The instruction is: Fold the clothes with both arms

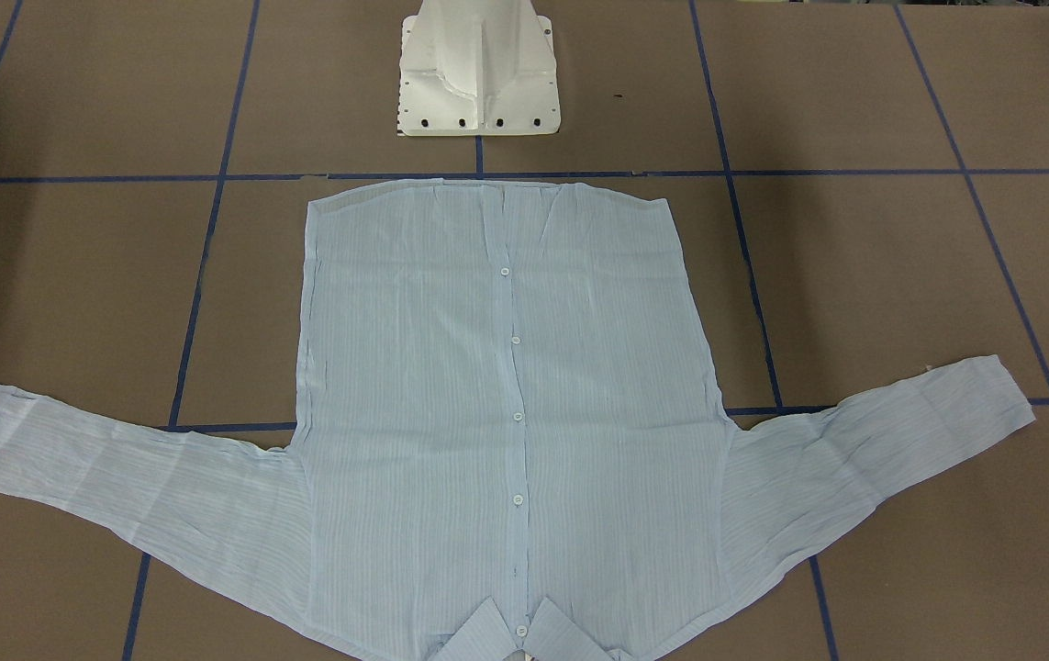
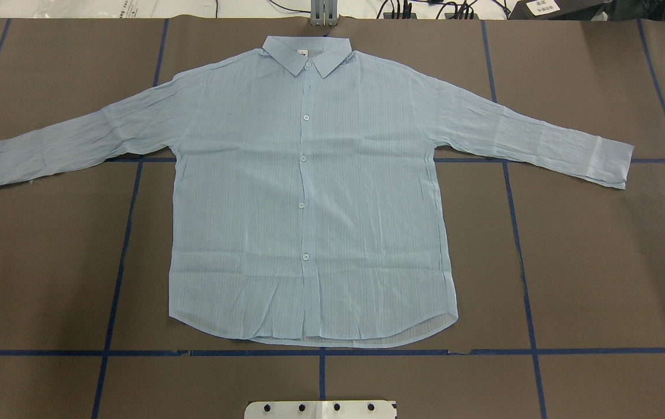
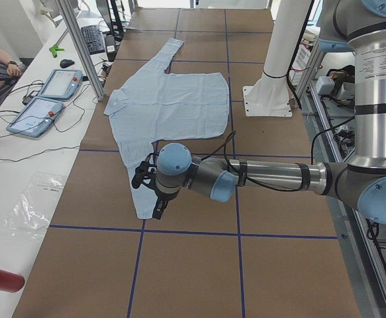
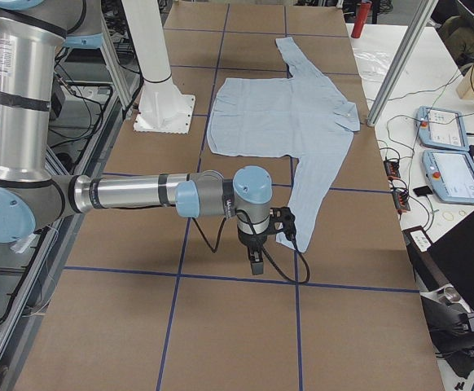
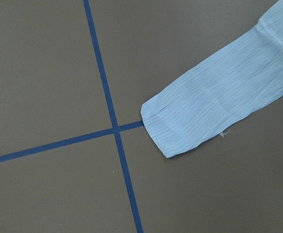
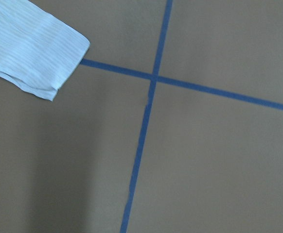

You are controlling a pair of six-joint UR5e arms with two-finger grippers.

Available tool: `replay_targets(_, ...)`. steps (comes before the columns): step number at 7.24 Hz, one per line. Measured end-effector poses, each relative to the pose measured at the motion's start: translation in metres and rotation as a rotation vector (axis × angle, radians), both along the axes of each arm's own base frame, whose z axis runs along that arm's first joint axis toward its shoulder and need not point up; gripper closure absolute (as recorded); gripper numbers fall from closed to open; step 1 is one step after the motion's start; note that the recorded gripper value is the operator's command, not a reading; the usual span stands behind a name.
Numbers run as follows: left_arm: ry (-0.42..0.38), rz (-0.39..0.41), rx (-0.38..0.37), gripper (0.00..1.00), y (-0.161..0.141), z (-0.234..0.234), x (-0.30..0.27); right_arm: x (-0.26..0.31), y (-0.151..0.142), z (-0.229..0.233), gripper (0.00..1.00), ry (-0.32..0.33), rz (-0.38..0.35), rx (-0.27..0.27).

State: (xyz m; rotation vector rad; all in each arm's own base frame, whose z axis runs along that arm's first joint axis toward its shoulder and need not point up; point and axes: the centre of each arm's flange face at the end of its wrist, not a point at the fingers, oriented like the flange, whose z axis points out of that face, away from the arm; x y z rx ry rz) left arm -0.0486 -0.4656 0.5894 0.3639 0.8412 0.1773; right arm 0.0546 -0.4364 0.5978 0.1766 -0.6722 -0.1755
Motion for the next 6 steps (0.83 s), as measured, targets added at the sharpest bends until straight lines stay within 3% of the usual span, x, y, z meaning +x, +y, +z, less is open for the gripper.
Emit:
replay_targets(2, -0.004, -0.008, 0.146, 0.00, -0.017, -0.034, -0.001, -0.003, -0.012, -0.034, 0.00, -0.028, -0.001, 0.213)
replay_targets(3, -0.017, -0.018, 0.242, 0.00, -0.031, -0.054, -0.002, -0.004, -0.016, -0.033, 0.00, -0.041, 0.010, 0.239)
replay_targets(4, -0.031, -0.029, 0.306, 0.00, -0.045, -0.066, -0.003, -0.005, -0.028, -0.025, 0.00, -0.058, 0.030, 0.224)
replay_targets(6, -0.037, -0.035, 0.339, 0.00, -0.064, -0.068, -0.003, -0.012, -0.064, 0.000, 0.00, -0.094, 0.045, 0.211)
